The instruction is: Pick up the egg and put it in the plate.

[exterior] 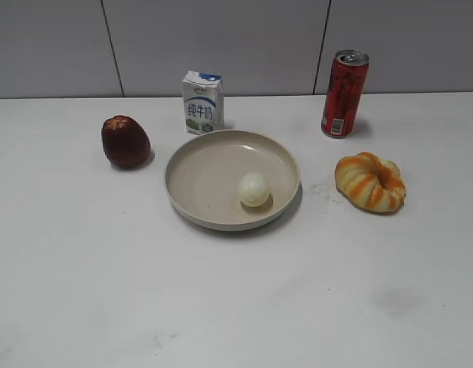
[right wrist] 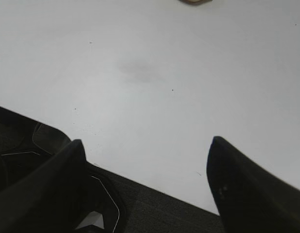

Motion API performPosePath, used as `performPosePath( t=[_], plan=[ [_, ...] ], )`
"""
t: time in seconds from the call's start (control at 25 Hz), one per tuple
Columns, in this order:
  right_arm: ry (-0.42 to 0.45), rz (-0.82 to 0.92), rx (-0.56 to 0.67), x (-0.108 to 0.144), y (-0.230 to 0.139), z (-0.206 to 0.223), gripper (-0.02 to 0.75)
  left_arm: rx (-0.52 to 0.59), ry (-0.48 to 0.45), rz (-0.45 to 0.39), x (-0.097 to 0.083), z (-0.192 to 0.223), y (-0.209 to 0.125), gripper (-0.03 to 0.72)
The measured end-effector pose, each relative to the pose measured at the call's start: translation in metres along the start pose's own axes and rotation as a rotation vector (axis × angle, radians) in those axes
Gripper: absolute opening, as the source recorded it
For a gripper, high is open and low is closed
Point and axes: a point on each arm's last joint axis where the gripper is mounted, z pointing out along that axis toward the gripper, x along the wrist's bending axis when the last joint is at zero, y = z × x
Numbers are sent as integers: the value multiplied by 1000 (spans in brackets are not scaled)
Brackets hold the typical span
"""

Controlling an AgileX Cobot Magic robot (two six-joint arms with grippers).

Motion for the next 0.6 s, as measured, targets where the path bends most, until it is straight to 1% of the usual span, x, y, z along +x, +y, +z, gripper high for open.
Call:
performPosePath(
  t=[0.2, 0.36, 0.6],
  plan=[
    [0, -2, -3, 0, 0, 0, 579, 0, 0, 0, 0, 0, 0, 199],
    [-13, 21, -37, -1, -3, -5, 578, 0, 0, 0, 0, 0, 0, 199],
    [-122, 128, -164, -5, -12, -20, 578, 0, 0, 0, 0, 0, 0, 199]
  ],
)
